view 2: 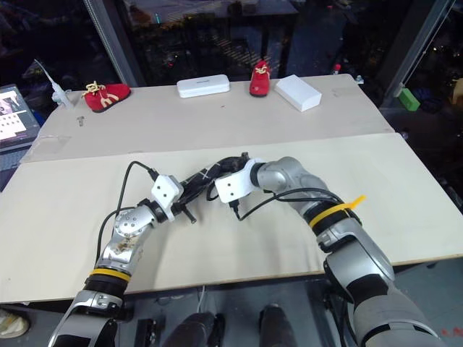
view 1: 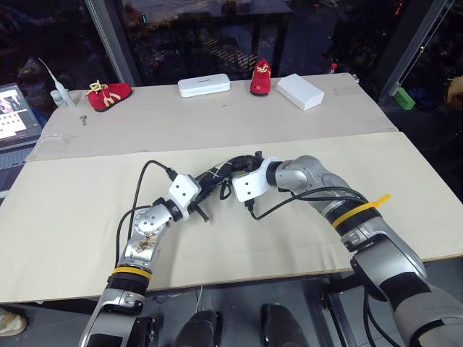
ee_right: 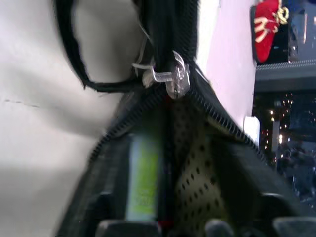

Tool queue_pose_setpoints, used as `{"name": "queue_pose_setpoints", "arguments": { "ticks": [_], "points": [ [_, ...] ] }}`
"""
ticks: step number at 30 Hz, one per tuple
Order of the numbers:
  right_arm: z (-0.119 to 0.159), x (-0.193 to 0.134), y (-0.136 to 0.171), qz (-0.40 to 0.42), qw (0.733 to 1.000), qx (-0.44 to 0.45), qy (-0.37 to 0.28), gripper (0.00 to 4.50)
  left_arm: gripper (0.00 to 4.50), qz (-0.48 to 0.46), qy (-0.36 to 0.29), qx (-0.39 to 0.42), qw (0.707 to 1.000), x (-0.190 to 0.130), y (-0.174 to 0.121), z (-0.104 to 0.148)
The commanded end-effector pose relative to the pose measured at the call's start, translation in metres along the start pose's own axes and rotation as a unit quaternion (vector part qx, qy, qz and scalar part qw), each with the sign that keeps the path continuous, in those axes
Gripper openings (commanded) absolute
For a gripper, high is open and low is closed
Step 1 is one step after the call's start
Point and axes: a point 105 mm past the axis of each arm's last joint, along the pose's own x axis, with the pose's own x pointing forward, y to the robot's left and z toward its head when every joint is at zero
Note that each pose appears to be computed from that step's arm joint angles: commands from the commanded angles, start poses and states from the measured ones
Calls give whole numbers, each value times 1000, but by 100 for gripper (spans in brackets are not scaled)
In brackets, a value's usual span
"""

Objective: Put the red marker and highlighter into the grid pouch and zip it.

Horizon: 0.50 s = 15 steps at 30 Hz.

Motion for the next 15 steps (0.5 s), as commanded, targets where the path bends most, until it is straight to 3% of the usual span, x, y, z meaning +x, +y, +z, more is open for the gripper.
{"name": "queue_pose_setpoints", "arguments": {
  "ticks": [1, 5, 9, 11, 15],
  "points": [
    [-27, -38, -31, -46, 998, 42, 15, 329, 0, 6, -22, 13, 1000, 0, 3, 12],
    [-34, -74, -42, -65, 984, 162, -24, 329, 0, 7, -22, 12, 1000, 1, 3, 12],
    [-12, -118, -18, 25, 916, 382, -116, 329, 0, 7, -22, 12, 1000, 0, 3, 12],
    [-5, -122, -2, 50, 895, 426, -119, 329, 0, 7, -21, 11, 1000, 0, 3, 11],
    [1, -100, 22, 37, 853, 514, -88, 329, 0, 7, -19, 9, 1000, 0, 3, 10]
  ]
}}
